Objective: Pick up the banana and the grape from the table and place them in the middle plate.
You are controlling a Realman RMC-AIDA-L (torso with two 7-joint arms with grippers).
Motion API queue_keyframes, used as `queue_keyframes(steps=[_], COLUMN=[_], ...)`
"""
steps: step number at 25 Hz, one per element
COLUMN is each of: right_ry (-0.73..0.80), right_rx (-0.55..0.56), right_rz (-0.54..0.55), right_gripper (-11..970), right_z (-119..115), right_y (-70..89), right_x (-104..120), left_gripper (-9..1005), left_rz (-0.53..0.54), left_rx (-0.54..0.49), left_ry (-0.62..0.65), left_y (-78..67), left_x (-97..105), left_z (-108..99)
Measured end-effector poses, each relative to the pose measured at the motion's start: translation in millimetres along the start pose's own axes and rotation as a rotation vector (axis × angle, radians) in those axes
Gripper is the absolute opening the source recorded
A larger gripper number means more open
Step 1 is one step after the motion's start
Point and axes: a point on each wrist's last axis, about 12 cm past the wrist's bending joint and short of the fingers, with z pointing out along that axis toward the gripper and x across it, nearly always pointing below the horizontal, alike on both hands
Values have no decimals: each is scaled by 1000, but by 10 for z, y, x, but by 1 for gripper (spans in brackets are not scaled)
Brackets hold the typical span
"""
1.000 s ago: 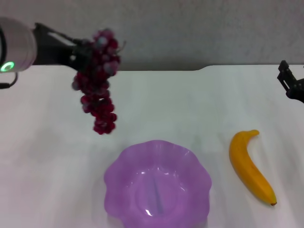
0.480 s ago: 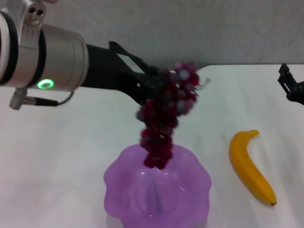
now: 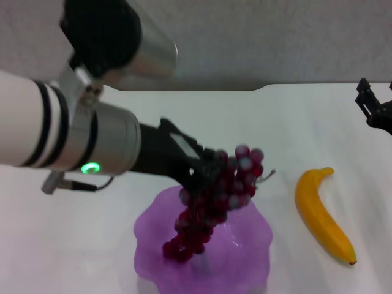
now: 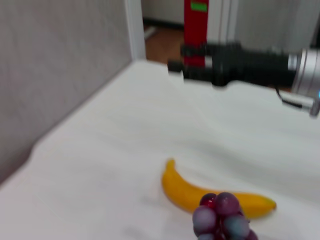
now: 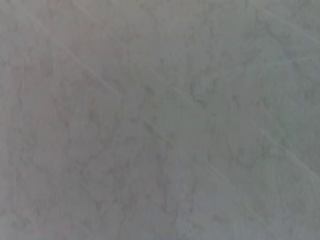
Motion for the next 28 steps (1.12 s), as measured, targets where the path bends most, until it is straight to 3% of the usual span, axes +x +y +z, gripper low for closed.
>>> queue_keyframes(steps=[13,20,24,28], right_ry=[-4,-4,-2,-1], right_rx=[-2,-8,-9,-8], right_rz=[0,-3,-4,-4], right_gripper=[655,655,655,655], right_z=[7,22,26,24], right_y=[6,21,22,21], right_x=[-11,-13,-9,-5], left_gripper=[150,146,148,144], left_rz=[-29,-51,-70,-70], left_rx=[110,72,50,44], left_ry=[199,244,263,244], left_y=[-57,108,198,202], left_x=[363,572,673,651], left_z=[759,1126,1226,1226])
